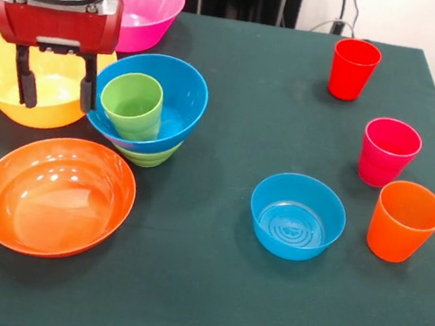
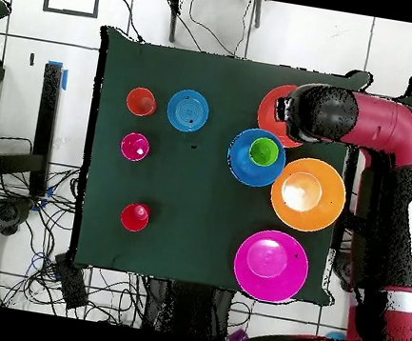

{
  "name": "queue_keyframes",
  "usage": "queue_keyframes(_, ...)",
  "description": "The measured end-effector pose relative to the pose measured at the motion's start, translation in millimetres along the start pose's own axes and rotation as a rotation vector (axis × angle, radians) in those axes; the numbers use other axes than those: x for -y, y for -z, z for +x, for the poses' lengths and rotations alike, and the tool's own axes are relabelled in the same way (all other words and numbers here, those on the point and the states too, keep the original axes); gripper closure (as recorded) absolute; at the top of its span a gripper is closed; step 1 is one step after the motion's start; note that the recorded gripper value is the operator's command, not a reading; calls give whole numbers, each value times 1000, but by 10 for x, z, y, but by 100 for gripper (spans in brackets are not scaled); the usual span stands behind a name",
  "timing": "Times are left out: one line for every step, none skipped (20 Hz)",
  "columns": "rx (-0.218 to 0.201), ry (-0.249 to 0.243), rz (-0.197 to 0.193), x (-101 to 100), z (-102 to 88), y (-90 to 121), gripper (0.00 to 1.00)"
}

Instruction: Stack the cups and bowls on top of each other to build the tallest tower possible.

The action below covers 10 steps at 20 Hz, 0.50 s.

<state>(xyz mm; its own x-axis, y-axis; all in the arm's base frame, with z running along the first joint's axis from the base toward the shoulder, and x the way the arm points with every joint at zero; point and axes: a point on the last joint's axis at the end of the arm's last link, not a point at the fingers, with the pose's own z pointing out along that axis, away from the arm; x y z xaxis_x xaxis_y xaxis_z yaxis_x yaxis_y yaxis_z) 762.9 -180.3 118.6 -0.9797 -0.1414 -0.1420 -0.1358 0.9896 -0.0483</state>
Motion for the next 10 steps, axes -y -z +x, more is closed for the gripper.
queue_keyframes(5, -3, -1, 11, -22, -3, 0)
queue_keyframes(8, -5, -1, 22, -40, -4, 0)
queue_keyframes(10, -6, 0, 28, -49, -4, 0)
queue_keyframes(13, -8, 0, 36, -61, -3, 0)
queue_keyframes(17, -10, 1, 48, -80, 0, 0)
queue_keyframes(18, -11, 1, 50, -85, 2, 0)
queue_keyframes(19, -11, 1, 51, -88, 2, 0)
queue_keyframes(19, -11, 0, 50, -87, -3, 0)
queue_keyframes(19, -11, 0, 49, -88, -4, 0)
queue_keyframes(18, -11, -1, 47, -87, -7, 0)
